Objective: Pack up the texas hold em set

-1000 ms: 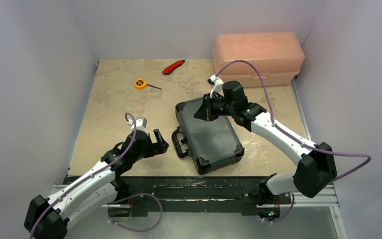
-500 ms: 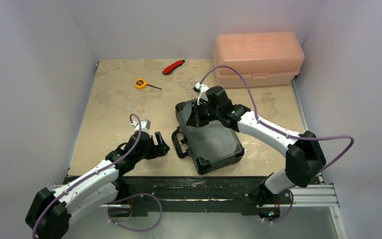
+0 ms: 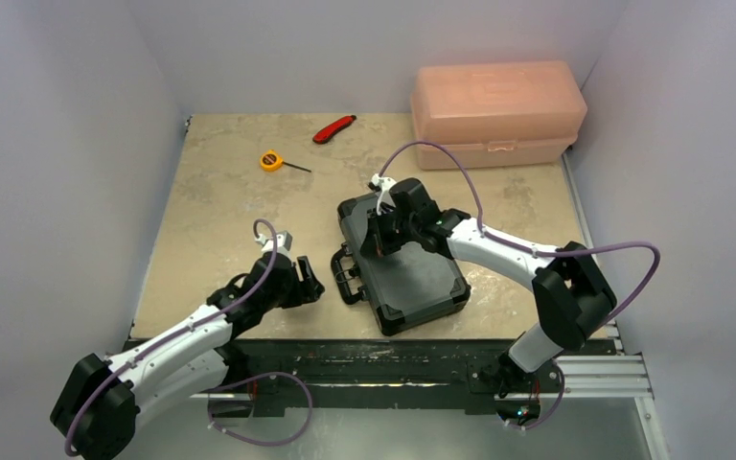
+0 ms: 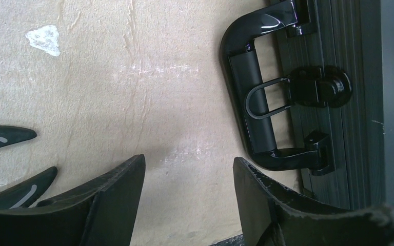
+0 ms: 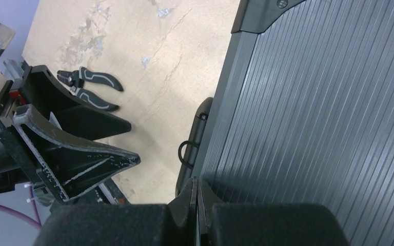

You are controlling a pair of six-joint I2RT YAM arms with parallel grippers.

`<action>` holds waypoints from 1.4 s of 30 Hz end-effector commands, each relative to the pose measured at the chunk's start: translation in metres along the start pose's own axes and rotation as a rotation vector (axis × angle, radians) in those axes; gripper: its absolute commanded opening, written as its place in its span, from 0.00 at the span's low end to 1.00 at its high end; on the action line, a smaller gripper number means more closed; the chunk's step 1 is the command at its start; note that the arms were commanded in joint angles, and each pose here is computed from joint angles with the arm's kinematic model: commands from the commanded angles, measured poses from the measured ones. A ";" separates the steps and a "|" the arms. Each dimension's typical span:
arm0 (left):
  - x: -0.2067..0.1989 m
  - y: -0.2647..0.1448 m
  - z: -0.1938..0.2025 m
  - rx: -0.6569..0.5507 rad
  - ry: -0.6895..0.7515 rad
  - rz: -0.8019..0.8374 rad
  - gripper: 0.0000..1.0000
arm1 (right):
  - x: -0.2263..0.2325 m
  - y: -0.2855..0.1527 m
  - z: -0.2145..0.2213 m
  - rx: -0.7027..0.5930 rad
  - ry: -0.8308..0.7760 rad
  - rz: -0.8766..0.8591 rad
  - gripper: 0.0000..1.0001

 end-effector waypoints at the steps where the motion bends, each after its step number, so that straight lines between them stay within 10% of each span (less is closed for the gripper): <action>1: -0.008 0.000 -0.009 -0.027 0.024 0.037 0.63 | -0.020 0.013 0.031 0.074 -0.004 0.088 0.00; 42: -0.048 0.049 -0.027 0.058 0.017 0.045 0.05 | -0.050 0.021 0.080 0.183 -0.049 0.156 0.00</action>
Point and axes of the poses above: each gripper's point midway between its finger pads, its own y axis out along the fingers, its own x axis along the line the jaws close on, z = x × y, the point moved 5 cm from there along -y, back along the fingers, and after that the axes turned 3 degrees about -y, right-handed, at the moved point
